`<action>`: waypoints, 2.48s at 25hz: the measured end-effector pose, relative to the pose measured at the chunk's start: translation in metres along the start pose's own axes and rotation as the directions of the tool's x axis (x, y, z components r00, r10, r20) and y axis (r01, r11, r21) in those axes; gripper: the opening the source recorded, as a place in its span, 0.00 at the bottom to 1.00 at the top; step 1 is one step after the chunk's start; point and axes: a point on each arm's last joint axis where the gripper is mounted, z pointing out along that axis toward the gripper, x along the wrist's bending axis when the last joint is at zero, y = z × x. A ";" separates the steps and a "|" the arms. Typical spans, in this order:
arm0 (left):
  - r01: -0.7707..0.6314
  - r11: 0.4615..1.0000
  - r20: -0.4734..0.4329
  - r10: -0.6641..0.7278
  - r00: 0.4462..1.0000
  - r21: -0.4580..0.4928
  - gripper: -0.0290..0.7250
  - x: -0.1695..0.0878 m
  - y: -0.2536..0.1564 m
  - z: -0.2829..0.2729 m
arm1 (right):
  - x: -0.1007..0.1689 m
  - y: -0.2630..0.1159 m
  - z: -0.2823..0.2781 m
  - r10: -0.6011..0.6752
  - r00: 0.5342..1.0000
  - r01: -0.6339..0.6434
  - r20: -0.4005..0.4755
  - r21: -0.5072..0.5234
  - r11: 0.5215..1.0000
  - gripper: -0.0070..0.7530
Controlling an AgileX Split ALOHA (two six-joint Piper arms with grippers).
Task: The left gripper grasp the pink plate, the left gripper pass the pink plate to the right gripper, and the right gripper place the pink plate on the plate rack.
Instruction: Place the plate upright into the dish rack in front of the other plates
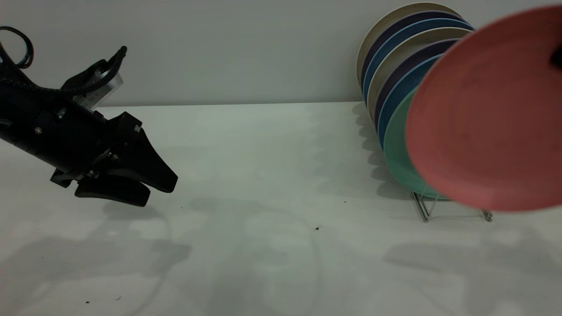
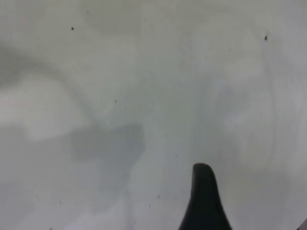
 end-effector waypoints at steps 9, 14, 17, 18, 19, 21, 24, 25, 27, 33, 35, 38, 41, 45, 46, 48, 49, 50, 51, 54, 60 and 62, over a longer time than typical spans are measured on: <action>0.007 1.000 -0.010 -0.007 1.000 -0.014 0.79 0.001 0.001 0.000 | -0.057 0.014 0.024 -0.085 0.996 0.085 0.018 0.021 0.996 0.13; 0.007 1.000 -0.015 -0.007 1.000 -0.017 0.79 0.001 0.002 0.000 | -0.073 0.017 0.034 -0.117 0.993 0.116 0.030 0.020 0.993 0.13; 0.007 1.000 -0.031 -0.008 0.999 -0.026 0.79 0.003 0.002 0.000 | -0.073 0.016 0.039 -0.134 0.991 0.134 0.022 0.024 0.991 0.13; 0.008 1.000 -0.036 -0.009 0.999 -0.030 0.79 0.003 0.003 0.000 | -0.074 0.015 0.041 -0.142 0.990 0.142 0.023 0.026 0.990 0.13; 0.007 0.999 -0.043 -0.009 0.999 -0.033 0.79 0.004 0.003 0.000 | -0.074 0.014 0.042 -0.146 0.989 0.146 0.022 0.026 0.989 0.13; 0.007 0.999 -0.053 -0.009 0.999 -0.039 0.79 0.005 0.004 0.000 | -0.074 0.014 0.046 -0.152 0.988 0.152 0.024 0.022 0.988 0.13; 0.010 0.999 -0.062 -0.013 0.998 -0.046 0.79 0.006 0.004 0.000 | -0.075 0.013 0.050 -0.156 0.987 0.155 0.027 0.016 0.988 0.13; 0.012 0.999 -0.066 -0.015 0.998 -0.050 0.79 0.006 0.004 -0.001 | -0.075 0.013 0.051 -0.152 0.988 0.151 0.028 0.014 0.988 0.13; 0.012 0.998 -0.072 -0.016 0.997 -0.054 0.79 0.006 0.005 -0.001 | -0.075 0.012 0.055 -0.143 0.989 0.143 0.023 0.011 0.990 0.13; 0.014 0.998 -0.077 -0.019 0.997 -0.060 0.79 0.007 0.005 -0.001 | -0.074 0.010 0.061 -0.150 0.989 0.150 0.007 0.013 0.989 0.13; 0.014 0.998 -0.079 -0.019 0.997 -0.061 0.79 0.007 0.005 -0.001 | -0.074 0.010 0.061 -0.151 0.989 0.151 0.006 0.013 0.989 0.13; 0.014 0.998 -0.079 -0.019 0.997 -0.061 0.79 0.007 0.005 -0.001 | -0.073 0.008 0.064 -0.149 0.989 0.149 -0.002 0.014 0.989 0.13; 0.014 0.998 -0.079 -0.019 0.997 -0.061 0.79 0.007 0.005 -0.001 | -0.071 0.005 0.072 -0.143 0.989 0.143 -0.024 0.020 0.989 0.13; 0.014 0.998 -0.079 -0.019 0.997 -0.061 0.79 0.007 0.005 -0.001 | -0.069 0.000 0.084 -0.134 0.989 0.136 -0.055 0.029 0.990 0.13; 0.014 0.998 -0.079 -0.019 0.997 -0.061 0.79 0.007 0.005 -0.001 | -0.068 -0.001 0.087 -0.132 0.989 0.134 -0.061 0.031 0.991 0.13; 0.014 0.998 -0.079 -0.019 0.997 -0.061 0.79 0.007 0.005 -0.001 | -0.067 -0.003 0.090 -0.130 0.989 0.133 -0.068 0.035 0.991 0.13; 0.014 0.998 -0.079 -0.019 0.997 -0.061 0.79 0.007 0.005 -0.001 | -0.067 -0.004 0.092 -0.129 0.989 0.132 -0.071 0.036 0.991 0.13; 0.014 0.998 -0.079 -0.019 0.997 -0.061 0.79 0.007 0.005 -0.001 | -0.067 -0.004 0.092 -0.130 0.989 0.132 -0.071 0.037 0.991 0.13; 0.014 0.998 -0.079 -0.019 0.997 -0.061 0.79 0.007 0.005 -0.001 | -0.067 -0.004 0.092 -0.130 0.989 0.132 -0.070 0.037 0.990 0.13; 0.014 0.998 -0.079 -0.019 0.997 -0.061 0.79 0.007 0.005 -0.001 | -0.067 -0.004 0.092 -0.130 0.989 0.132 -0.070 0.037 0.990 0.13; 0.012 0.998 -0.080 -0.017 0.997 -0.061 0.79 0.007 0.005 -0.001 | -0.066 -0.004 0.092 -0.130 0.988 0.133 -0.080 0.036 0.990 0.19; 0.012 0.998 -0.080 -0.017 0.997 -0.061 0.79 0.007 0.005 -0.001 | -0.065 -0.004 0.092 -0.130 0.987 0.133 -0.092 0.033 0.991 0.24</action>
